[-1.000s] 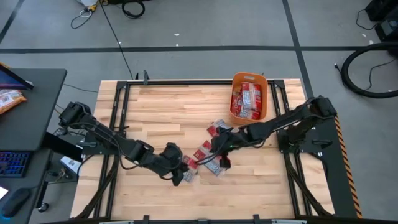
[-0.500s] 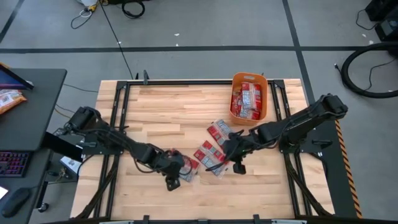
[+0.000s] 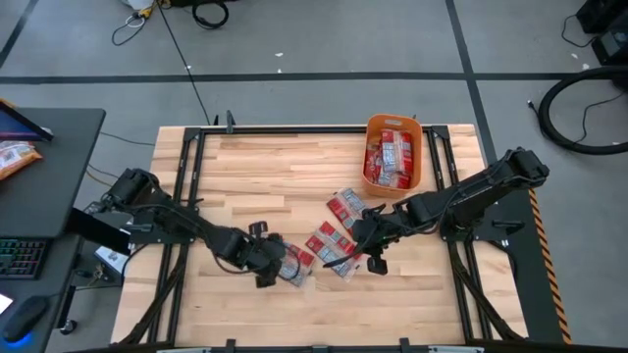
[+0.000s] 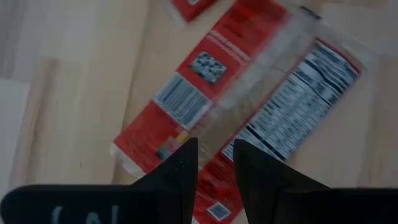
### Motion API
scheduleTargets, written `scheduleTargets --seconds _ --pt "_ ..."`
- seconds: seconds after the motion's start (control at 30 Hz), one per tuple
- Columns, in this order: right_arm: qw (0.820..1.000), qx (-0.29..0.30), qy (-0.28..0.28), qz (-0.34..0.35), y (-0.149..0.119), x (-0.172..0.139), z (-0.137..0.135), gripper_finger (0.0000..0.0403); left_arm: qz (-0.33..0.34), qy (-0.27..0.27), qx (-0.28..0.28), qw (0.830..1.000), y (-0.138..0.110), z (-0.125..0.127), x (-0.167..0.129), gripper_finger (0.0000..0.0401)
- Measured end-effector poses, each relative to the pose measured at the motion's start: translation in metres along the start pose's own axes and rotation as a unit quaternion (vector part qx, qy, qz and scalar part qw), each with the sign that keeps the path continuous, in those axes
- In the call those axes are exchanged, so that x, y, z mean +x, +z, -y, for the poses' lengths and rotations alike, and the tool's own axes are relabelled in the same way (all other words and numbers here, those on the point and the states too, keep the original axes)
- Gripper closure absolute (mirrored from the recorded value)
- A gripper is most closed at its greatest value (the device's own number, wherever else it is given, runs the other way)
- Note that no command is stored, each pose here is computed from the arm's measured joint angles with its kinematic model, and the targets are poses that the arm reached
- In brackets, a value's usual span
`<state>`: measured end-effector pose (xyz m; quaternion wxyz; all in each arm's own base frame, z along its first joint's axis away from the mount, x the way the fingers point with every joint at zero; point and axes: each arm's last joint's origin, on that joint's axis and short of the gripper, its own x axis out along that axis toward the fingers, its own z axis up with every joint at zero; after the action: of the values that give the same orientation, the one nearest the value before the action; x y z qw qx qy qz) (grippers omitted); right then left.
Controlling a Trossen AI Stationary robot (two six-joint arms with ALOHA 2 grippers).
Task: Sort popcorn bags into baskets
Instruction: Put the red popcorn bag into the orange bin
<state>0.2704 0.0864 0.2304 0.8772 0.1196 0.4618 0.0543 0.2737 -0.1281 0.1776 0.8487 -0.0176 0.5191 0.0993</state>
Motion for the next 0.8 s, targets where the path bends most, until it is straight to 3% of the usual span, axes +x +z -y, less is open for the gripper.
scheduleTargets --seconds 0.33,0.6,0.8 --pt "0.998 0.036 -0.029 -0.045 -0.001 -0.001 0.032 0.0364 -0.069 -0.075 -0.068 0.992 0.018 -0.034 0.014 0.0293" --pt "0.992 0.117 0.025 -0.048 -0.016 0.021 0.069 0.0260 -0.014 -0.094 -0.114 0.989 0.036 -0.048 0.019 0.0284" --pt "0.980 0.182 0.028 -0.070 -0.022 0.041 0.060 0.0200 0.036 -0.101 -0.085 0.991 0.048 -0.055 0.021 0.0219"
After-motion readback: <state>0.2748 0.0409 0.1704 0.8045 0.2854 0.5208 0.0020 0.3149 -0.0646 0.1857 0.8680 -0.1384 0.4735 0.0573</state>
